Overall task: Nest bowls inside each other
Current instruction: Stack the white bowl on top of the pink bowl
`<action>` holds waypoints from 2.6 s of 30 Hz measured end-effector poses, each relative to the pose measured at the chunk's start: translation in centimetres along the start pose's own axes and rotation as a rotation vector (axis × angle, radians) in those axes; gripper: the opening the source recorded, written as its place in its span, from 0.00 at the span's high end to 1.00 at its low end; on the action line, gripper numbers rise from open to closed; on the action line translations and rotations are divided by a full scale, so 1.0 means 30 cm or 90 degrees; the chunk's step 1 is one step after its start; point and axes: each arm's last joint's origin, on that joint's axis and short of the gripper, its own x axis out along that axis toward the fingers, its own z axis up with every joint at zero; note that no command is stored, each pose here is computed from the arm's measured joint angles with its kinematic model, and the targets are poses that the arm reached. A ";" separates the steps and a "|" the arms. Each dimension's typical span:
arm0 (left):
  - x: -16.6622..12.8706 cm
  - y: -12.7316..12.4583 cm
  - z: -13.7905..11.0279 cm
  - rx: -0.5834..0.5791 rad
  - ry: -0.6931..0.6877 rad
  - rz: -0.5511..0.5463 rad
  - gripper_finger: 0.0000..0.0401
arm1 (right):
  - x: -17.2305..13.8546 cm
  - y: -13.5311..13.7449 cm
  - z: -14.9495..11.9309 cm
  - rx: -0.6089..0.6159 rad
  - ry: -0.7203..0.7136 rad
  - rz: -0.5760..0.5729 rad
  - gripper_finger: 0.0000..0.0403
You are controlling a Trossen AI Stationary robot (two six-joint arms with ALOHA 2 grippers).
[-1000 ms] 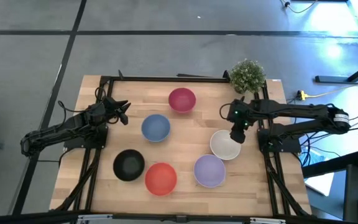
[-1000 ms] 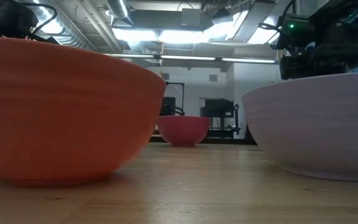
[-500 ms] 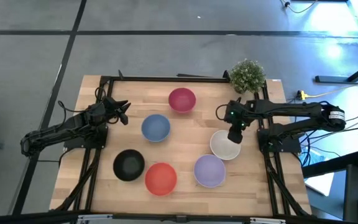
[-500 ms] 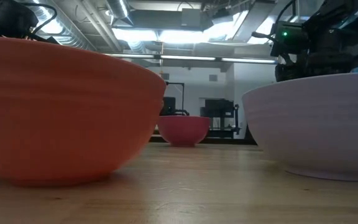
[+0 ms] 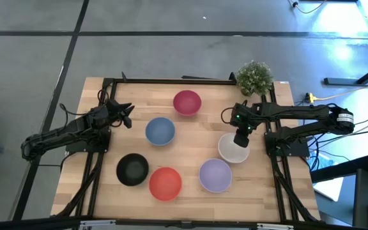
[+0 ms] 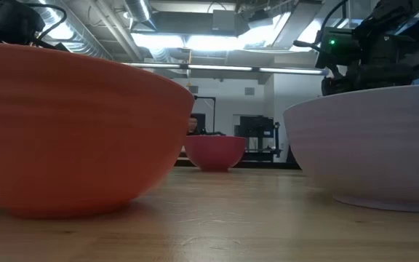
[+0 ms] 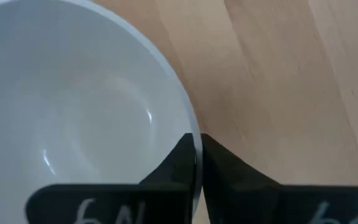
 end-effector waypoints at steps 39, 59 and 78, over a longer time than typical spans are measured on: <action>0.000 0.000 0.001 0.000 0.000 0.000 0.76 | -0.293 -0.037 0.450 -0.167 -0.248 -0.110 0.97; 0.000 0.000 0.001 0.000 -0.001 0.000 0.76 | -0.192 -0.224 0.780 -0.232 -0.102 -0.071 0.98; 0.000 0.000 0.000 0.000 0.000 0.000 0.76 | -0.355 -0.207 0.948 -0.270 -0.114 -0.034 0.98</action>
